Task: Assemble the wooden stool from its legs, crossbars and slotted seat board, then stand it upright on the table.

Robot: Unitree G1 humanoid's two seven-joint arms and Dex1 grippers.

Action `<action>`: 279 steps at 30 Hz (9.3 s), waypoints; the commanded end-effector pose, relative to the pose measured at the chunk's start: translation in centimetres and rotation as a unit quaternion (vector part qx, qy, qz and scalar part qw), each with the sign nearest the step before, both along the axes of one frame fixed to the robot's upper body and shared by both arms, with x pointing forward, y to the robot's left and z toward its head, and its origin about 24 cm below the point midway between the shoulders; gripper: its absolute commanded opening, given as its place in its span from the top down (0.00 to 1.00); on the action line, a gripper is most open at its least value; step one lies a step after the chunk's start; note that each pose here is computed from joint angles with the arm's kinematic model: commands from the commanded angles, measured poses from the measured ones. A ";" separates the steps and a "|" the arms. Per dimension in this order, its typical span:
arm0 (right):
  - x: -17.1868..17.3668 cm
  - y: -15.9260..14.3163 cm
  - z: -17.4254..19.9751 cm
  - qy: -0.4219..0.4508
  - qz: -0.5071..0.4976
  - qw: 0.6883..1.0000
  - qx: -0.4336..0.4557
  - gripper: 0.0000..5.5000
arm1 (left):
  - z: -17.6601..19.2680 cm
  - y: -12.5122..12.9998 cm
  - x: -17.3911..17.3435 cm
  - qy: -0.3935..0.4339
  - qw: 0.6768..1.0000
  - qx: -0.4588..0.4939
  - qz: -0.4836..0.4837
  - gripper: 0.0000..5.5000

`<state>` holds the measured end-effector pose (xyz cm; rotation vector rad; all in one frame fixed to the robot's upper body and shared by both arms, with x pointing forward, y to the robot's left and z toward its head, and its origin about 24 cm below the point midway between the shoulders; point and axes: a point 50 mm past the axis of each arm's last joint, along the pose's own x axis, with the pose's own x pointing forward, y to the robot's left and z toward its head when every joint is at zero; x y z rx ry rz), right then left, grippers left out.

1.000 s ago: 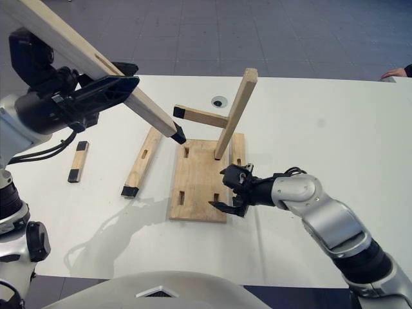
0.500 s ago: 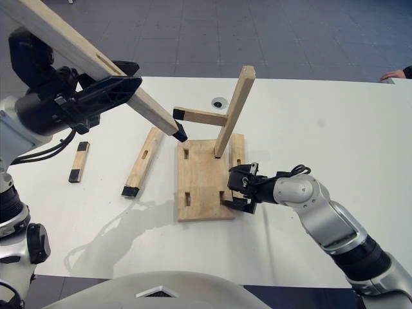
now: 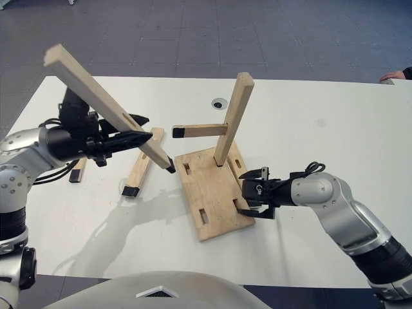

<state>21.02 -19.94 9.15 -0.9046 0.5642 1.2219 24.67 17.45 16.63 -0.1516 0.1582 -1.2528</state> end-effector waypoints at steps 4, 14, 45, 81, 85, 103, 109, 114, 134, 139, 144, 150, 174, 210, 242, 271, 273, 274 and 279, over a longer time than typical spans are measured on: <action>1.1 -0.8 0.1 -0.002 0.006 1.000 -0.028 0.15 | -3.4 -1.1 1.1 -0.004 0.999 -0.011 0.040 0.63; 2.2 -0.1 1.0 -0.021 0.021 0.999 -0.022 0.15 | -8.0 -2.2 2.0 0.030 0.997 -0.007 0.069 0.63; 2.0 2.4 1.7 -0.037 0.019 0.999 0.027 0.15 | -11.2 -1.3 2.5 0.032 0.987 0.151 0.046 0.63; 1.3 3.4 0.9 -0.037 0.026 0.998 0.035 0.15 | -11.3 -0.6 1.7 0.095 0.984 0.152 -0.004 0.63; 1.4 3.5 1.0 -0.039 0.026 0.998 0.037 0.15 | -11.9 -0.7 1.2 0.103 0.980 0.169 -0.015 0.63; 8.5 -1.3 10.7 -0.246 -0.338 0.882 0.217 0.35 | -13.4 -1.0 0.1 0.112 0.976 0.184 -0.010 0.63; 7.9 2.2 17.8 -0.324 -0.326 0.801 0.384 0.55 | -13.5 -1.2 0.4 0.109 0.977 0.182 -0.004 0.63; 3.7 10.1 17.4 -0.209 -0.198 0.830 0.478 0.72 | -13.6 -1.2 0.6 0.108 0.977 0.183 0.000 0.63; 5.4 14.4 6.0 -0.149 -0.220 0.903 0.338 0.83 | -13.7 -1.3 1.0 0.106 0.976 0.192 -0.008 0.63; 3.4 10.9 -3.2 -0.117 -0.137 0.981 0.069 0.83 | -13.7 -1.5 1.1 0.105 0.976 0.191 -0.007 0.63; 4.8 12.3 0.4 -0.134 -0.164 0.961 0.177 0.83 | -13.9 -1.6 1.1 0.102 0.975 0.200 -0.012 0.63; 8.3 11.0 14.7 -0.170 -0.227 0.838 0.465 0.83 | -14.6 -1.6 1.1 0.081 0.969 0.231 -0.010 0.63; 4.2 12.8 7.6 -0.004 -0.152 0.921 0.357 0.83 | -15.8 -0.9 0.4 0.070 0.957 0.281 -0.028 0.63; 9.2 1.0 5.0 -0.053 -0.325 0.918 0.220 0.84 | -10.2 -1.7 7.3 -0.051 0.972 0.208 -0.096 0.42; 0.4 5.4 -8.8 0.239 -0.041 0.961 0.136 0.26 | 8.8 5.1 10.6 -0.159 0.955 0.086 0.233 0.00; 0.2 5.3 -9.8 0.217 -0.076 0.965 0.129 0.25 | -1.7 -8.2 6.6 0.212 0.931 0.052 0.294 0.17; 0.8 5.5 -9.3 0.209 -0.073 0.966 0.131 0.25 | -9.1 -8.3 3.9 0.293 0.900 0.111 0.304 0.17; 1.0 5.5 -9.2 0.205 -0.073 0.967 0.132 0.25 | -10.3 -8.4 3.0 0.303 0.896 0.116 0.304 0.17; 0.5 5.4 -9.5 0.208 -0.076 0.967 0.126 0.25 | -4.5 -7.6 7.1 0.198 0.913 -0.009 0.357 0.17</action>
